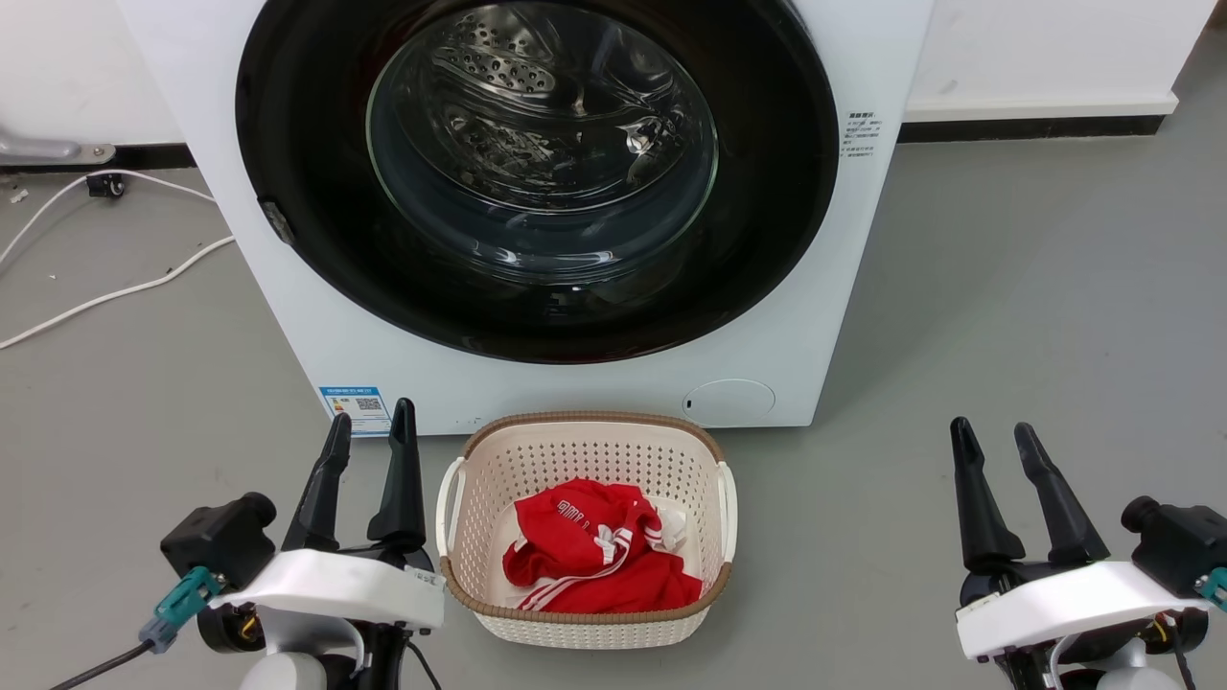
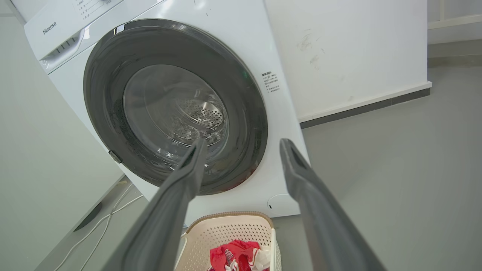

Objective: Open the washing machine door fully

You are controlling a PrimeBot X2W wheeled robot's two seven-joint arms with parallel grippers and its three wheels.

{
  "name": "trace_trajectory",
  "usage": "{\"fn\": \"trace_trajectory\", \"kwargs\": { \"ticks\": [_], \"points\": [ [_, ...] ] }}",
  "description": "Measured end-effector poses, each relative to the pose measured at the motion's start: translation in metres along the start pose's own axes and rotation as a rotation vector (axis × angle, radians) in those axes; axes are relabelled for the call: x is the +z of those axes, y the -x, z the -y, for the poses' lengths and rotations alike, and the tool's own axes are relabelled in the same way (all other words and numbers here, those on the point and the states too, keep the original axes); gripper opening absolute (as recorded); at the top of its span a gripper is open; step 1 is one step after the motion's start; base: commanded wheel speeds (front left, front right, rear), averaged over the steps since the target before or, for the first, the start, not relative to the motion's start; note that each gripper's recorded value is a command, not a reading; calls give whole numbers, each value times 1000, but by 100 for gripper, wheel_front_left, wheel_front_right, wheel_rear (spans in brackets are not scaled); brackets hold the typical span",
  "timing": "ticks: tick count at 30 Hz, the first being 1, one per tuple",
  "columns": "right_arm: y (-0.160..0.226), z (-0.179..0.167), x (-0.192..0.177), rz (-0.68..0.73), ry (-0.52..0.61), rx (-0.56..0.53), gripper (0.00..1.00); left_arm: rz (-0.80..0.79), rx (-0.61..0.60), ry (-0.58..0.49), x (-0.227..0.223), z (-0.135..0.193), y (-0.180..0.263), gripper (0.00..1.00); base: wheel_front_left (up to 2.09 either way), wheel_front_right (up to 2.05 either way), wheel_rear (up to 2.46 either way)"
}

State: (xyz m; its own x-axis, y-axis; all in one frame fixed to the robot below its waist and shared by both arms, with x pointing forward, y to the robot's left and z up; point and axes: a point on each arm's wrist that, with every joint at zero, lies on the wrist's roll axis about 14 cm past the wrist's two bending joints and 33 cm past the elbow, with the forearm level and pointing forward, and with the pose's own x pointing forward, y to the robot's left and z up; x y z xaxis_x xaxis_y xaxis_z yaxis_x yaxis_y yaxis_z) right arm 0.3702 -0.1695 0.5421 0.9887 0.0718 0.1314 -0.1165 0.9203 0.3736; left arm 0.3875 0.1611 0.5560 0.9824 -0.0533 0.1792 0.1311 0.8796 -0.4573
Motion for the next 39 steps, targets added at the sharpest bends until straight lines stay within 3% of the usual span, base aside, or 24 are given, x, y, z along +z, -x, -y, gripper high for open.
{"fn": "trace_trajectory", "kwargs": {
  "ticks": [19, 39],
  "points": [
    [3, -5, -8, -49, 216, 30, 100, -11, -16, -247, -8, 4, 3, 100, 0, 0, 0],
    [7, -7, -6, -45, 337, 44, 100, 8, -40, -419, -9, 8, 6, 100, 0, 0, 0]
  ]
}}
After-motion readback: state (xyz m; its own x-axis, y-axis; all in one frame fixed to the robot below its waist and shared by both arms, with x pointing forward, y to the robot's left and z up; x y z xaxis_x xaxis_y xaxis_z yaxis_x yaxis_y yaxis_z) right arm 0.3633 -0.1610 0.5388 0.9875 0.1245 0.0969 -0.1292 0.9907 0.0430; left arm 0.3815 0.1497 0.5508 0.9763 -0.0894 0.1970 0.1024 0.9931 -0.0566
